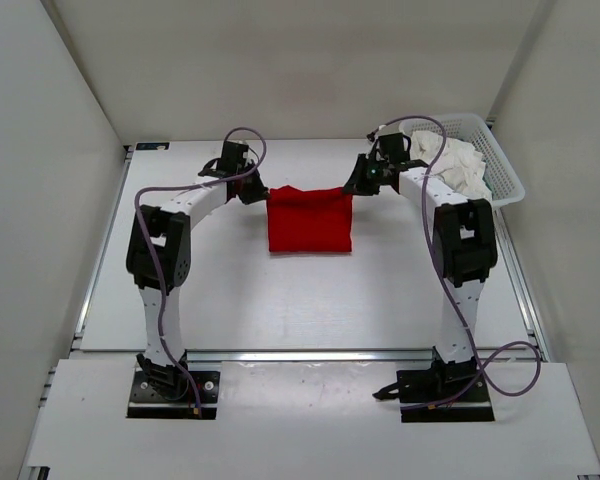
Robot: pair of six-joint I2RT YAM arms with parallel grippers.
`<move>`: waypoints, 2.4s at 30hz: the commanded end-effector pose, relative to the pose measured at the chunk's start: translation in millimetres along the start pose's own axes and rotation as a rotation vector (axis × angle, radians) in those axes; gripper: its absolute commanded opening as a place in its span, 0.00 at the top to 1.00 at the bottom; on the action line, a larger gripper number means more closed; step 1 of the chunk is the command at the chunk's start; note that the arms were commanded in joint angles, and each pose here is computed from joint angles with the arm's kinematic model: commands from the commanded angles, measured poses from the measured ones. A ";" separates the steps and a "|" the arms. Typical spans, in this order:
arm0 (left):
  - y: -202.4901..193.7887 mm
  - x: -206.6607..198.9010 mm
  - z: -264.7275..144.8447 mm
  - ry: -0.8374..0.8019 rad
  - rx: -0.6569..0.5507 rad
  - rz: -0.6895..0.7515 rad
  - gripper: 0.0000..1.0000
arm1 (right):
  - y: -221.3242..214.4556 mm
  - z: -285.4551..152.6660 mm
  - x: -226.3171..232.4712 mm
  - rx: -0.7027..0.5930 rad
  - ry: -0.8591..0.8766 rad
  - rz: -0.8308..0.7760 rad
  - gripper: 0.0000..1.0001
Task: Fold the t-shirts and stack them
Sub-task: Fold the long partially folded tshirt into a neat square, then put the neatly folded tshirt into the corner of the board with the left arm
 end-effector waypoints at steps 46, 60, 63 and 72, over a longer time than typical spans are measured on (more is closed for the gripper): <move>84.3 145.8 -42.1 -0.053 -0.327 -0.321 1.00 | -156.6 -92.5 -5.0 0.021 0.140 -0.078 0.69; 40.9 226.0 -62.0 0.039 -0.432 -0.644 0.26 | -219.4 -95.7 -4.8 0.152 0.190 -0.097 0.69; 34.5 233.9 -63.1 0.062 -0.438 -0.663 0.27 | -225.5 -99.0 -3.2 0.161 0.199 -0.103 0.69; 43.7 262.5 -32.4 0.115 -0.369 -0.670 0.48 | -224.4 -117.0 -10.4 0.118 0.194 -0.082 0.69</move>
Point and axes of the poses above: each gripper's point midway between its finger pads, its own z axis out along the fingers, its own x axis along the line the jaws close on, y = z × x, the point moved 6 cm from there along -z, back along the fingers, and after that the axes turned 14 degrees about z, right-handed, at the moved point
